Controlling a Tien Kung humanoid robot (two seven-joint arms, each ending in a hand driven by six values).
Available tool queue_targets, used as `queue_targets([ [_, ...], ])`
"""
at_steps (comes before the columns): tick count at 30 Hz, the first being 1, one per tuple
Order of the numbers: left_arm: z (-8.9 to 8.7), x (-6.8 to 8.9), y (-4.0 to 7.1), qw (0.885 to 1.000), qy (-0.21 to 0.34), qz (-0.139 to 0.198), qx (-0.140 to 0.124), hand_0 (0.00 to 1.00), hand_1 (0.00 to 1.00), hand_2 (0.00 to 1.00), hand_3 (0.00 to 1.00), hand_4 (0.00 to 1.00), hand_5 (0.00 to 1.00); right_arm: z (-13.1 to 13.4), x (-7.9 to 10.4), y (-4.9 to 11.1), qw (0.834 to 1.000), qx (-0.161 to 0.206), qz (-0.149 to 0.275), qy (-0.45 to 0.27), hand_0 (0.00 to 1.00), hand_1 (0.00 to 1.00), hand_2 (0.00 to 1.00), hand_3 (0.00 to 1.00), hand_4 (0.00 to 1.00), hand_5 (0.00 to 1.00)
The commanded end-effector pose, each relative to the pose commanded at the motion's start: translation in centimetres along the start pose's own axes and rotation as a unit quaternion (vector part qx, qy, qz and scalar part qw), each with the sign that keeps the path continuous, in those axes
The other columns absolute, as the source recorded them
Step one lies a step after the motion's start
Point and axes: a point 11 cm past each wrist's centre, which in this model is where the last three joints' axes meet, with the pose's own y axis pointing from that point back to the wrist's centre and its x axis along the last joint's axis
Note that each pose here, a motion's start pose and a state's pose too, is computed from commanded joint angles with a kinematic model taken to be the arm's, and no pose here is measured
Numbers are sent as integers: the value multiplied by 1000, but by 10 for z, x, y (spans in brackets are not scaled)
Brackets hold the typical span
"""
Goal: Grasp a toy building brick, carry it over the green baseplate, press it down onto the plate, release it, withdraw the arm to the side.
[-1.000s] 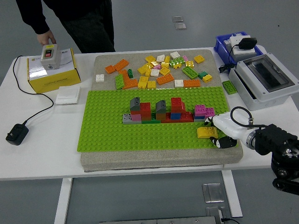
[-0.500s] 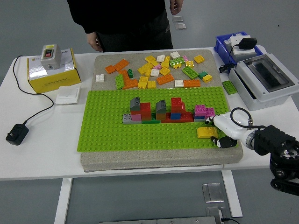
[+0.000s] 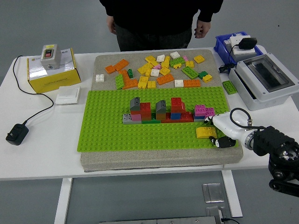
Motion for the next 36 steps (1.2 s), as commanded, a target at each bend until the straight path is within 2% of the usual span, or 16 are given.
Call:
queue_targets([
  [1, 0, 0, 0, 1000, 0, 0, 0, 687, 637, 595, 688, 126, 585, 0, 0, 0, 1000, 0, 1, 0, 254, 277, 634, 708, 611, 330],
  [7, 0, 0, 0, 1000, 0, -1, 0, 687, 637, 595, 688, 126, 585, -1, 0, 0, 1000, 1, 4, 0, 254, 277, 634, 708, 611, 330],
  [8, 0, 0, 0, 1000, 0, -1, 0, 687, 639, 596, 688, 125, 585, -1, 0, 0, 1000, 2, 4, 0, 252, 270, 543, 616, 608, 329],
  [13, 0, 0, 0, 1000, 0, -2, -1, 687, 639, 596, 688, 125, 585, -1, -1, 0, 1000, 3, 4, 0, 252, 270, 543, 616, 608, 329],
  [14, 0, 0, 0, 1000, 0, -2, -1, 688, 638, 596, 687, 121, 586, -1, -1, 0, 1000, 3, 4, 0, 245, 265, 510, 543, 606, 327],
  [19, 1, 0, 0, 1000, 1, -2, -2, 688, 638, 596, 687, 121, 586, -2, -2, 0, 1000, 4, 2, 1, 245, 265, 510, 543, 606, 327],
  [20, 1, 0, 0, 1000, 1, -2, -2, 687, 638, 596, 687, 119, 587, -2, -2, 0, 1000, 4, 2, 2, 241, 260, 487, 495, 597, 320],
  [36, 1, 0, 0, 1000, 2, -1, -4, 686, 638, 599, 690, 126, 594, 0, 6, 1, 1000, 2, 14, 1, 238, 261, 495, 533, 578, 310],
])
